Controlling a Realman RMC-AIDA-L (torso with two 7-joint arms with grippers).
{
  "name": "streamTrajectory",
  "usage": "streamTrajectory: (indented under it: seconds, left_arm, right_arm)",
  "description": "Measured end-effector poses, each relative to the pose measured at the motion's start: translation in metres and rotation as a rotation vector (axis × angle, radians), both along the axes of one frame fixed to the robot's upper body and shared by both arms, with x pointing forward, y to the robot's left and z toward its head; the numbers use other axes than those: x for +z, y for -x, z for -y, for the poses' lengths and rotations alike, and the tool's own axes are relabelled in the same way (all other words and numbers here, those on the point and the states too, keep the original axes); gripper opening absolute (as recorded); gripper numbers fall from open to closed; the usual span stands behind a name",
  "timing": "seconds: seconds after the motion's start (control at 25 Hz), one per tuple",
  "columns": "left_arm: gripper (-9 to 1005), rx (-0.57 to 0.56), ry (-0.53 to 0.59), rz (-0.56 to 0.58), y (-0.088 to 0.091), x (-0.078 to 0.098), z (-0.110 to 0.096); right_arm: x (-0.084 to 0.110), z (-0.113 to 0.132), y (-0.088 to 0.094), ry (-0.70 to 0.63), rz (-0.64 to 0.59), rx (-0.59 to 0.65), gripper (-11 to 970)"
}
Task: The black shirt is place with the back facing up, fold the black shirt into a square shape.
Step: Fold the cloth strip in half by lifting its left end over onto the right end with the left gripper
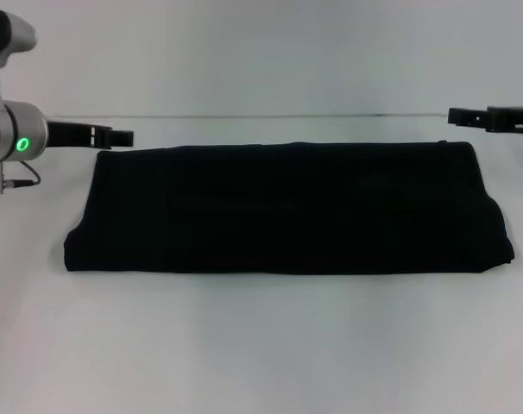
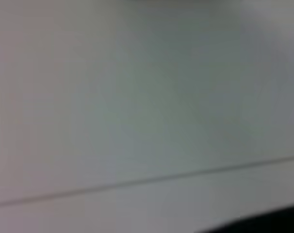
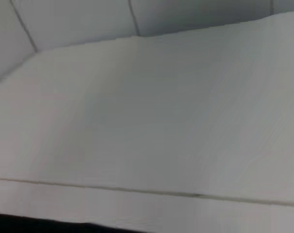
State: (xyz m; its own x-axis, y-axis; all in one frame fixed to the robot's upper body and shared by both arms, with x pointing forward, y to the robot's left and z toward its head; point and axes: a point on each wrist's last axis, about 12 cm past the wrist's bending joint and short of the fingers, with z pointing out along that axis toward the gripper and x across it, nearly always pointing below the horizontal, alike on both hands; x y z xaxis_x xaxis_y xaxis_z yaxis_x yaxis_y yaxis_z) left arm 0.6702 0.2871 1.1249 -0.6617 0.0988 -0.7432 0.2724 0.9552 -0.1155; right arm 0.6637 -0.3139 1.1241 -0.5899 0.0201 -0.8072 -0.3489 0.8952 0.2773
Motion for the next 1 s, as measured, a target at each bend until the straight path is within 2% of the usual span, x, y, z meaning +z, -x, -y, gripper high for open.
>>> streamTrajectory:
  seconds: [0.16,0.24,0.28,0.44,0.68,0.88,1.0]
  left_arm:
    - [769,-0.115,0.071,-0.11,0.023,0.015,-0.007]
    - [826,-0.148,0.085,-0.145,0.032,0.019,-0.011]
    - [851,-0.164,0.092,-0.165,0.039,0.02,-0.015]
    - [948,-0.174,0.113,-0.222,0.057,0.018,-0.028]
    - [948,-0.095,0.143,-0.274,0.074,0.004,-0.046]
    - [949,-0.017,0.149,-0.272,0.079,-0.005,-0.054]
    - [949,-0.015,0.152,-0.285,0.081,-0.009,-0.054]
  right_arm:
    - [-0.002,0.013,0.023,-0.116,-0.053,0.035,806]
    - [-0.006,0.024,0.042,-0.176,-0.112,0.061,803]
    - [-0.006,0.024,0.042,-0.176,-0.112,0.061,802]
    - [-0.009,0.038,0.065,-0.227,-0.172,0.085,796]
    - [-0.011,0.056,0.083,-0.272,-0.197,0.072,796]
    - [-0.013,0.061,0.087,-0.277,-0.199,0.056,794]
    - [-0.014,0.062,0.087,-0.275,-0.199,0.052,795]
